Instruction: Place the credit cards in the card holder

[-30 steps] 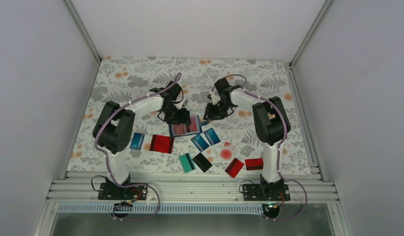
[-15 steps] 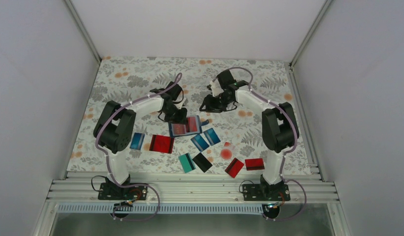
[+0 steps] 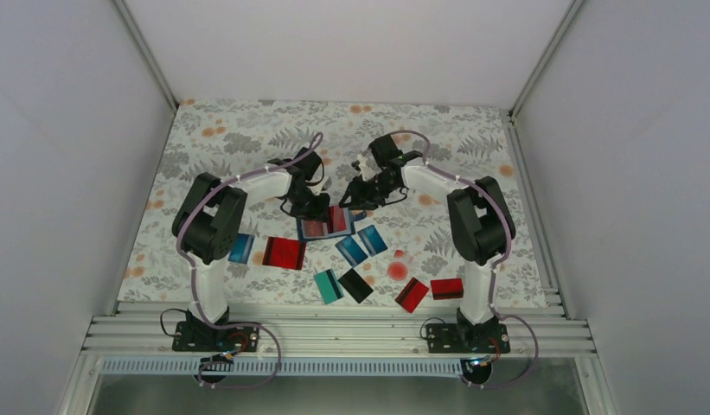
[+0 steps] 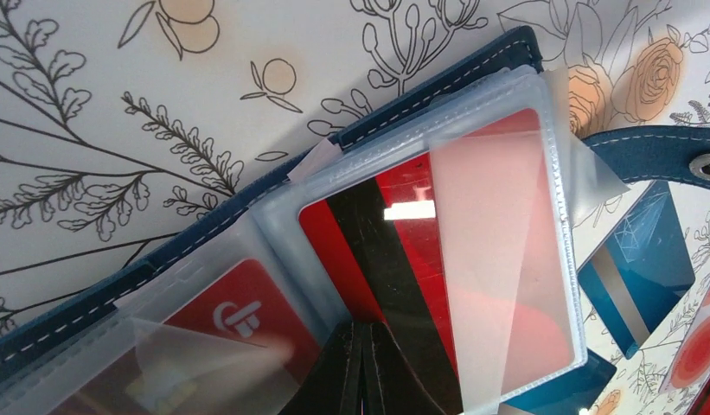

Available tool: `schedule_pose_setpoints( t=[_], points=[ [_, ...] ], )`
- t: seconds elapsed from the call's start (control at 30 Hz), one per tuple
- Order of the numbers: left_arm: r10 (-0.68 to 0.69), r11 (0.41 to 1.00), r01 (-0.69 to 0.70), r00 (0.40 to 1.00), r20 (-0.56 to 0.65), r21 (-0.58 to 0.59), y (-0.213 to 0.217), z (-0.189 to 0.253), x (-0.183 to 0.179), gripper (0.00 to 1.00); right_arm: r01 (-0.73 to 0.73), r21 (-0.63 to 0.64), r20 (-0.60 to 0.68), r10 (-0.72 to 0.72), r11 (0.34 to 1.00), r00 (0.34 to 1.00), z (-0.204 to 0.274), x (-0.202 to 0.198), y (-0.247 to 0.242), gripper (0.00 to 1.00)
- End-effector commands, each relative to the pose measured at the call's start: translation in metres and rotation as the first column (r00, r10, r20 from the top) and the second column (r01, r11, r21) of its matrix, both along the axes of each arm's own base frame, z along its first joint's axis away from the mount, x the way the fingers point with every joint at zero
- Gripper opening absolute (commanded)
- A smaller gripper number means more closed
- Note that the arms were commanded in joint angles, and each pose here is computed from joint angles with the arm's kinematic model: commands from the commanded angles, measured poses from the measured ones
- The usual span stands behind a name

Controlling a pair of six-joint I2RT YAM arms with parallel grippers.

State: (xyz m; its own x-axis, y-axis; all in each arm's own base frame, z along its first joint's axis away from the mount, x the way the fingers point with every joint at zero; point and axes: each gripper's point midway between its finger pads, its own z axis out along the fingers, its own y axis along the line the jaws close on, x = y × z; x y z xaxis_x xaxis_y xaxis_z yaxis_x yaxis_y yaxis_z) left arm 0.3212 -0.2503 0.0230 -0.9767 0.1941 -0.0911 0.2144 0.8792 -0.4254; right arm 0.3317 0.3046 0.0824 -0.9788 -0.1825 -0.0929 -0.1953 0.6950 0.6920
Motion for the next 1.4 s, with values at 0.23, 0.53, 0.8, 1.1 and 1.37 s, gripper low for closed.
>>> schedule_pose_setpoints(
  t=[0.23, 0.53, 0.8, 1.1, 1.37],
  points=[
    [-0.016, 1.000, 0.016, 1.000, -0.023, 0.002, 0.001, -0.018, -0.002, 0.02, -0.015, -0.016, -0.053, 0.014, 1.000, 0.999, -0.025, -0.004, 0.009, 0.35],
    [-0.020, 1.000, 0.020, 0.999, -0.033, 0.002, 0.001, -0.022, -0.006, 0.02, -0.030, -0.022, -0.083, 0.028, 0.999, 0.996, -0.037, -0.009, 0.011, 0.36],
    [-0.021, 1.000, 0.021, 0.999, -0.034, -0.001, 0.002, -0.022, -0.007, 0.02, -0.038, -0.028, -0.096, 0.036, 0.999, 0.995, -0.043, -0.013, 0.013, 0.36],
    [-0.018, 1.000, 0.018, 0.999, -0.035, -0.001, 0.003, -0.022, -0.009, 0.02, -0.054, -0.016, -0.088, 0.053, 0.998, 0.995, -0.039, -0.016, 0.019, 0.35],
    [-0.009, 1.000, 0.009, 1.000, -0.013, -0.002, 0.003, -0.011, -0.005, 0.02, -0.070, 0.007, -0.067, 0.071, 0.997, 0.995, -0.028, -0.017, 0.025, 0.34]
  ],
)
